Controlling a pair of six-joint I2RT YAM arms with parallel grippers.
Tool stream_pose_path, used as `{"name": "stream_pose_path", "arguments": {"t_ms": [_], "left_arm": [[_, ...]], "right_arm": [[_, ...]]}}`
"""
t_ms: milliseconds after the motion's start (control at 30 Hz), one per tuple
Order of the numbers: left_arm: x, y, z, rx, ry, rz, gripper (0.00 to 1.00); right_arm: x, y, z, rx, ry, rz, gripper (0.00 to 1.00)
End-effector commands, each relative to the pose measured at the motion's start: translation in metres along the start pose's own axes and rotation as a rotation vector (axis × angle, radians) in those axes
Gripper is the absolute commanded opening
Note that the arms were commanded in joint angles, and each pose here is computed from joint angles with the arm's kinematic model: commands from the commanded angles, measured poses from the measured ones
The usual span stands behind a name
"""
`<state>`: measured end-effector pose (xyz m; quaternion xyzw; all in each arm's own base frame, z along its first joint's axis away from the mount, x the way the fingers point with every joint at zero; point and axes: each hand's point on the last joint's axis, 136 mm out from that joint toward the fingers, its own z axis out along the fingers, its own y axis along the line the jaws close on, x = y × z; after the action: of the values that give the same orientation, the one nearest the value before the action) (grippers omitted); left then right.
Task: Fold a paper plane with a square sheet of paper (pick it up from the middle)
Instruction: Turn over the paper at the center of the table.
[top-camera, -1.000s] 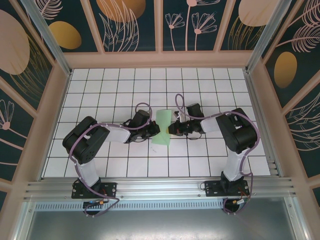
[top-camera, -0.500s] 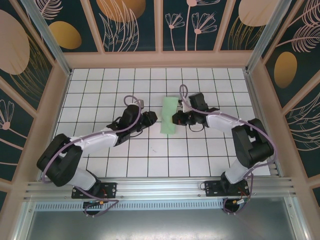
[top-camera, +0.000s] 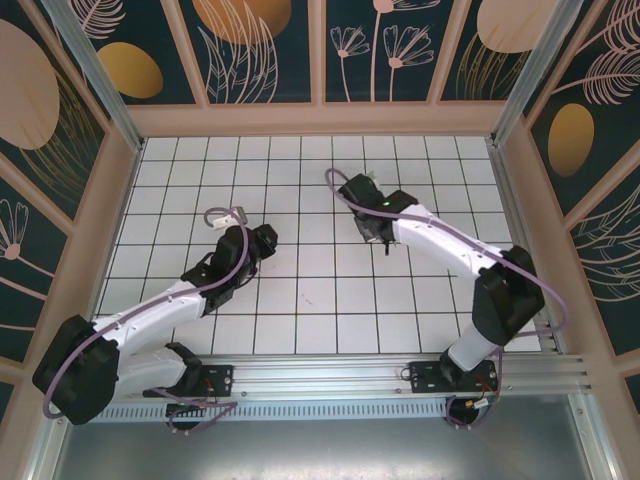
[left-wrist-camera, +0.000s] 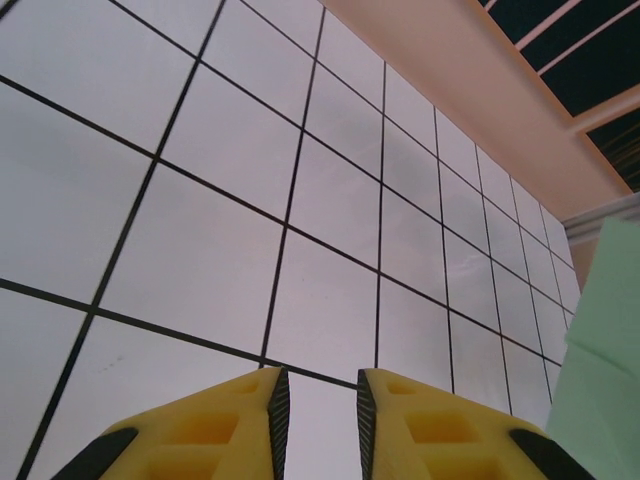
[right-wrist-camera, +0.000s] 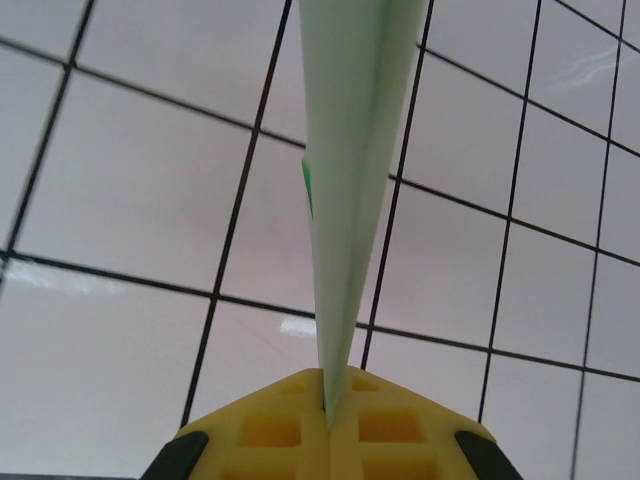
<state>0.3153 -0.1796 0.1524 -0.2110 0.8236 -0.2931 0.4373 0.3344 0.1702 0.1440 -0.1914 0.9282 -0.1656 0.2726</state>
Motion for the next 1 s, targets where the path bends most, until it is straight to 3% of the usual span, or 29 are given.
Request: {"name": "stream_pose_path", "arguments": {"t_ms": [0, 233, 500, 800, 967], "left_arm": [[-0.018, 0.015, -0.012, -0.052, -0.094, -0.030, 0.26], [-0.039, 0.031, -0.038, -0.090, -0.200, -0.066, 0.23], [-0.045, 0.035, -0.053, -0.108, -0.207, -0.060, 0.23], [-0.041, 0.028, -0.056, -0.063, -0.179, -0.061, 0.26], [-0.036, 0.016, -0.048, -0.018, -0.145, -0.039, 0.29]], "right_arm": [[0.025, 0.010, 0.012, 0.130, 0.113, -0.164, 0.01], [0.038, 0.105, 0.030, -0.019, 0.180, -0.189, 0.06], [0.059, 0.165, 0.040, -0.162, 0.253, -0.178, 0.08], [0.068, 0.205, 0.029, -0.413, 0.288, -0.158, 0.34], [0.032, 0.206, -0.014, -0.670, 0.181, -0.024, 0.51]]}}
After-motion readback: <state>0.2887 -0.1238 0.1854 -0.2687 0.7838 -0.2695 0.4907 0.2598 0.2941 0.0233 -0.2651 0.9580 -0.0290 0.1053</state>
